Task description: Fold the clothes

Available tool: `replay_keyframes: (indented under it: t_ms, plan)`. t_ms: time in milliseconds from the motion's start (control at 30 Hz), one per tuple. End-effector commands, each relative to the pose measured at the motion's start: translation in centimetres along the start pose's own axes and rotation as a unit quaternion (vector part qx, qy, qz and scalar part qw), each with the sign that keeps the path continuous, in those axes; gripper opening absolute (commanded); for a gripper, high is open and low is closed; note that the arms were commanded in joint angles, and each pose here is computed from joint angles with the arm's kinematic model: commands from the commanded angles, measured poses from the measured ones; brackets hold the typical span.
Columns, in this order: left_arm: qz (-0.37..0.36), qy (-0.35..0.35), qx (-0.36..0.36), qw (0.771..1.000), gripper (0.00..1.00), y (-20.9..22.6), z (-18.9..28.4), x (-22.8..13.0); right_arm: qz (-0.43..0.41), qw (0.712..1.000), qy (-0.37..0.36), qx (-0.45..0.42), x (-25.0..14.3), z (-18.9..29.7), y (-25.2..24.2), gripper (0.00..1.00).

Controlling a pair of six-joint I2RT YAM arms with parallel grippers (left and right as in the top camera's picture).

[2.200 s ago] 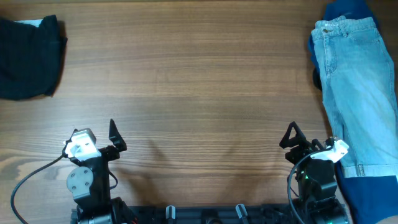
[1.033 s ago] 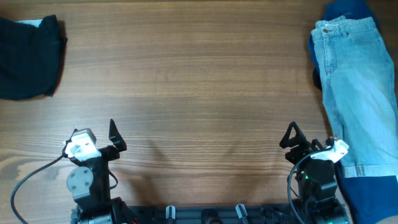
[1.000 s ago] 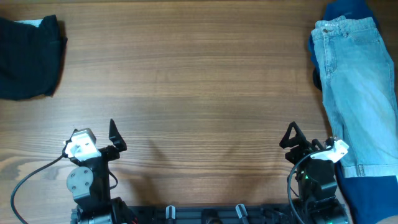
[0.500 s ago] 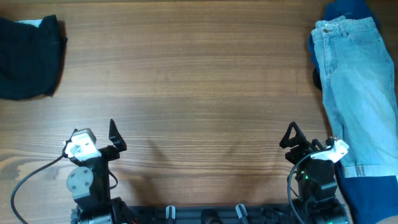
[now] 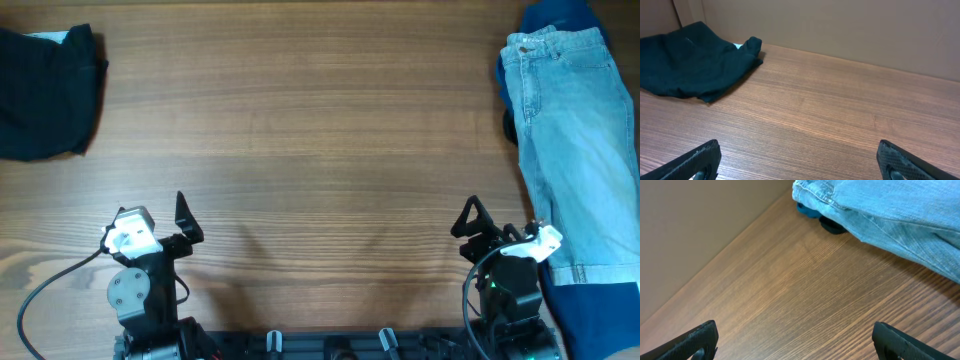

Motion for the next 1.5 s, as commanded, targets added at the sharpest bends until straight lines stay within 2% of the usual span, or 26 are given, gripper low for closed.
replay_keyframes:
  t_ms: [0,167,300,500,733,867,1000,1233,1333,1367,1400,1467]
  plan:
    - [-0.005,-0.006,0.006,1.000,1.00,0.2,0.0,0.0,-0.005,1.000,-0.016,-0.011,0.4,0.1,-0.3,1.00]
    - [-0.005,-0.006,0.006,1.000,1.00,0.2,0.0,0.0,-0.026,0.999,-0.025,-0.005,0.8,0.1,-0.1,1.00]
    - [-0.006,-0.016,0.033,0.999,1.00,0.8,0.0,0.3,-0.120,0.993,-0.021,-0.003,0.6,0.1,-0.1,1.00]
    - [-0.006,-0.016,0.032,0.999,1.00,0.8,0.0,0.3,-0.241,0.970,0.002,0.011,0.0,0.1,0.2,1.00]
    - [-0.005,-0.015,0.030,0.999,1.00,0.7,0.0,0.2,-0.274,0.961,0.028,0.026,-0.5,0.1,0.7,1.00]
    - [-0.004,-0.008,0.012,1.000,1.00,0.3,0.0,0.1,-0.258,0.965,0.042,0.029,-0.9,0.1,0.8,1.00]
    - [0.001,-0.006,0.003,1.000,1.00,0.1,0.0,0.0,-0.230,0.973,0.010,-0.002,-0.3,-0.1,-0.1,1.00]
    - [0.039,-0.005,0.001,0.999,1.00,0.1,0.0,0.0,-0.230,0.970,-0.063,-0.055,1.4,-0.3,-1.2,1.00]
    - [0.039,-0.005,0.001,0.999,1.00,0.0,0.0,0.0,-0.159,0.983,-0.090,-0.008,3.2,-0.4,0.5,1.00]
    - [0.039,-0.005,-0.001,0.999,1.00,0.0,0.0,0.0,-0.100,0.989,-0.106,0.035,4.4,-0.2,2.1,1.00]
    - [0.039,-0.004,-0.002,0.999,1.00,0.0,0.0,0.0,-0.058,0.989,-0.118,0.070,5.1,0.0,3.3,1.00]
    - [0.039,-0.001,-0.013,0.999,1.00,-0.3,0.0,-0.1,0.059,0.971,-0.162,0.165,6.9,1.1,6.6,1.00]
Point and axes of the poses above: each gripper's point midway between its finger pads, its own z axis back along the fingers, its own y axis along the line the jaws close on, x = y × z, the point moved 5 cm from there along z, back along the fingers, and after that the axes turned 10 degrees about z, right-handed, at the moved point
